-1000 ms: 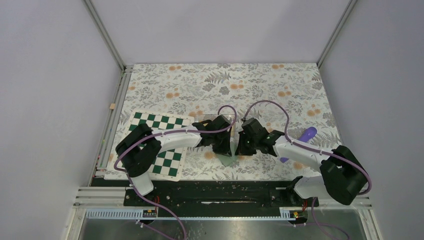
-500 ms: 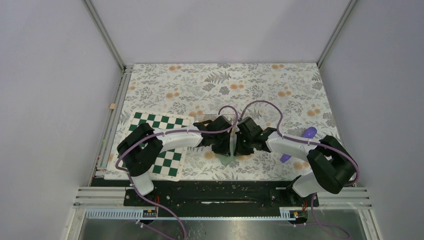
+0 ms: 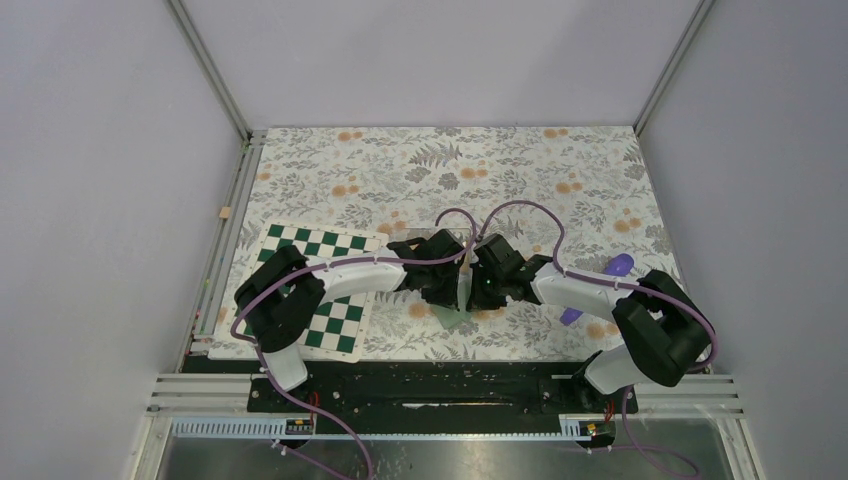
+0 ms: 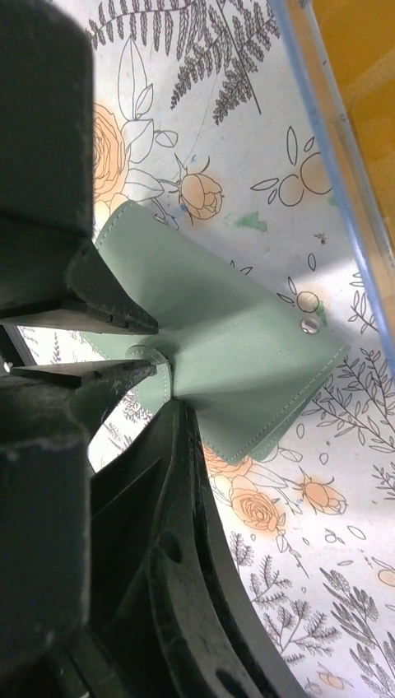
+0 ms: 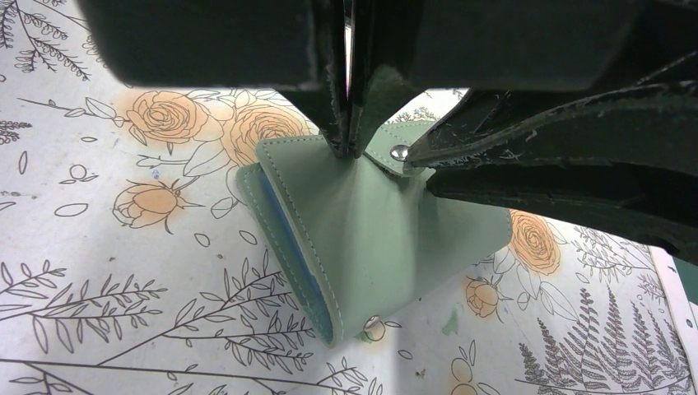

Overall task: Put the credit cards into the card holder
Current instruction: Close the card holder at the center of the board.

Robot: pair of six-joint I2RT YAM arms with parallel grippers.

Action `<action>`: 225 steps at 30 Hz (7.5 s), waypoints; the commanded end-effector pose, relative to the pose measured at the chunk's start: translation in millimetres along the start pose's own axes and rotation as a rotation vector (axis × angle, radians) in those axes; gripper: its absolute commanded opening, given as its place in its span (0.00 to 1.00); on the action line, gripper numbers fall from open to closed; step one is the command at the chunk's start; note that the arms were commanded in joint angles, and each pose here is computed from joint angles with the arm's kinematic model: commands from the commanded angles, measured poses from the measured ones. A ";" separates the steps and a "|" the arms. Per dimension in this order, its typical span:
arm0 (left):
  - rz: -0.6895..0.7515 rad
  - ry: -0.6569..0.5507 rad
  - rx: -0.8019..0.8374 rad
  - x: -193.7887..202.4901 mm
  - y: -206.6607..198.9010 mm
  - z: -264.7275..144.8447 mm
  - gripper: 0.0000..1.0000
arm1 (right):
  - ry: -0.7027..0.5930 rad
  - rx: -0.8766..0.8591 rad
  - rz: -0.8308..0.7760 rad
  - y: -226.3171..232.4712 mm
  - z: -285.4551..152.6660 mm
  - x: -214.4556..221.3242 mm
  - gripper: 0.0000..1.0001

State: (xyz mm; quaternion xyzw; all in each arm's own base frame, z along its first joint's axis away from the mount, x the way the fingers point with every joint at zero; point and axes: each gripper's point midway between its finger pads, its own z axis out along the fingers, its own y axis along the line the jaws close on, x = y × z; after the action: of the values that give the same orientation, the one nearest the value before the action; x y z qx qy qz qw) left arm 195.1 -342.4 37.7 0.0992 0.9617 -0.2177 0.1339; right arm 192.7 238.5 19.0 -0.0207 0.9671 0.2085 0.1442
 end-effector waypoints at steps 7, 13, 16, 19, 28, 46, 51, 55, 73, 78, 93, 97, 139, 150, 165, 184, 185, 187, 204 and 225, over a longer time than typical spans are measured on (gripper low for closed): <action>0.017 -0.015 0.080 -6.6 -15.2 1.3 0.20 | -0.006 0.006 -0.004 -0.3 3.0 -4.4 0.00; 0.007 -0.018 0.116 -4.7 -18.4 0.7 0.16 | -0.004 0.010 -0.004 -1.5 3.4 -3.5 0.00; 0.011 -0.021 0.116 -6.8 -18.9 -0.4 0.02 | -0.006 0.012 -0.003 -2.3 3.4 -3.5 0.00; 0.019 -0.021 0.110 -7.5 -17.6 -1.1 0.00 | -0.009 0.012 0.000 -2.7 3.2 -4.3 0.00; 0.049 -0.061 0.099 -15.8 -15.3 -9.3 0.00 | -0.020 -0.002 0.005 0.1 -1.0 -6.5 0.00; -0.098 -0.042 0.282 -15.8 -14.2 -16.0 0.26 | -0.026 -0.008 0.012 -0.3 -5.0 -7.8 0.00; -0.113 0.017 0.372 -9.1 -25.3 -11.5 0.27 | -0.028 -0.007 0.014 -1.2 -4.6 -8.5 0.00; -0.119 0.056 0.384 -3.7 -26.7 -5.8 0.20 | -0.026 -0.007 0.014 -1.0 -4.4 -8.4 0.00; -0.093 0.011 0.266 -11.5 -11.7 -15.6 0.35 | -0.045 -0.033 -0.010 3.3 -23.9 -8.9 0.00; -0.081 0.020 0.293 -14.9 -18.3 -20.3 0.37 | -0.056 -0.099 -0.034 11.2 -34.5 -4.9 0.00; -0.104 0.059 0.262 -8.4 -10.5 -5.8 0.40 | 0.047 -0.175 -0.006 19.3 0.7 12.8 0.00; -0.108 0.070 0.299 -6.5 -15.4 -2.0 0.26 | 0.059 -0.139 0.000 11.8 6.1 16.1 0.00; 0.138 -0.016 0.181 -36.0 -2.9 -0.3 0.00 | -0.040 -0.113 -0.028 26.8 -9.6 -22.0 0.00; 0.151 -0.015 0.124 -35.1 10.1 10.2 0.00 | -0.021 -0.105 -0.024 28.6 6.9 -25.2 0.00; 0.157 -0.050 0.083 -42.1 13.8 -5.1 0.27 | 0.021 -0.067 0.019 16.1 33.9 -15.8 0.00; 0.097 -0.084 -0.121 -45.8 53.1 -16.3 0.57 | 0.037 -0.078 0.060 16.9 31.1 -12.1 0.00; 0.084 -0.097 -0.132 -48.7 56.9 -17.4 0.58 | 0.037 -0.080 0.060 17.0 30.1 -12.5 0.00; 0.057 -0.106 -0.140 -52.3 62.9 -17.3 0.60 | 0.039 -0.084 0.061 17.5 27.8 -12.5 0.00; -0.183 0.081 0.110 8.9 40.5 6.6 0.47 | -0.041 -0.075 0.038 3.3 -38.6 -24.1 0.03; -0.333 0.023 0.114 10.7 41.8 12.9 0.48 | 0.103 -0.168 0.193 -26.2 -9.2 -7.7 0.50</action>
State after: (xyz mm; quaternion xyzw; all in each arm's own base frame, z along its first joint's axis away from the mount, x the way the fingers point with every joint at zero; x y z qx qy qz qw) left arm 189.2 -330.4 29.1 -0.0275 0.9414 -0.3285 0.0715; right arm 201.4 190.0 17.4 0.0570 0.9647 0.2399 0.0925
